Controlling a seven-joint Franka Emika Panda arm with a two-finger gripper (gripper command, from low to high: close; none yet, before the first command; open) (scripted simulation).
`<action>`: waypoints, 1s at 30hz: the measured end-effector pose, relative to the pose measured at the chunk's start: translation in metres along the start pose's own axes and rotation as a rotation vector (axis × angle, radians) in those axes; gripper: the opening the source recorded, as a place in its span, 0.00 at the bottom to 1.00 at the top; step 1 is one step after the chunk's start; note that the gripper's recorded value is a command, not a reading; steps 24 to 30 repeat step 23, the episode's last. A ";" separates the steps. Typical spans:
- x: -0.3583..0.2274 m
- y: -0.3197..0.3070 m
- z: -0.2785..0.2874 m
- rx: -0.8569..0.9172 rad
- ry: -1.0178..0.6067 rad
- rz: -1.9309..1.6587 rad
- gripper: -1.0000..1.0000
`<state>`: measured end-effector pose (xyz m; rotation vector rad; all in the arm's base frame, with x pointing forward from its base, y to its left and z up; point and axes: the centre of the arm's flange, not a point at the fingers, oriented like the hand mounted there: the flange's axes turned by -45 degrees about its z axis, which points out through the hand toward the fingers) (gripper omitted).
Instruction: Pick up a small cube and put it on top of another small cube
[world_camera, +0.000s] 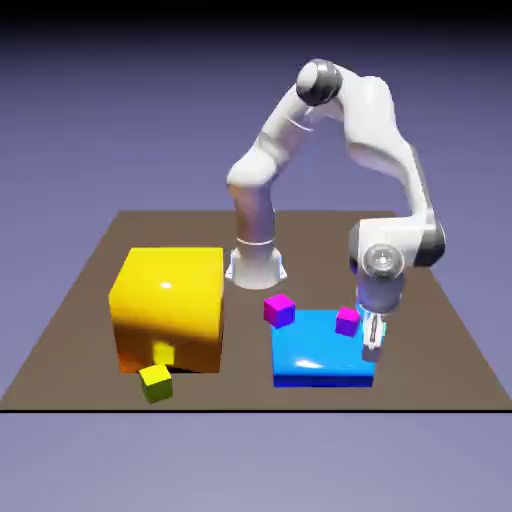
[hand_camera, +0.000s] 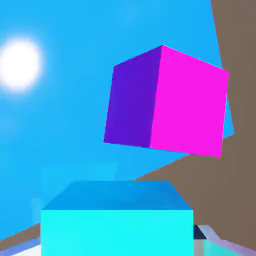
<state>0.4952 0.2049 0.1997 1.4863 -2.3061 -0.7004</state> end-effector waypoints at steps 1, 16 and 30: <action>0.019 -0.019 -0.012 0.014 -0.033 0.075 0.00; 0.379 -0.135 -0.123 0.503 -0.342 1.208 0.00; 0.378 -0.160 -0.083 0.503 -0.346 1.205 1.00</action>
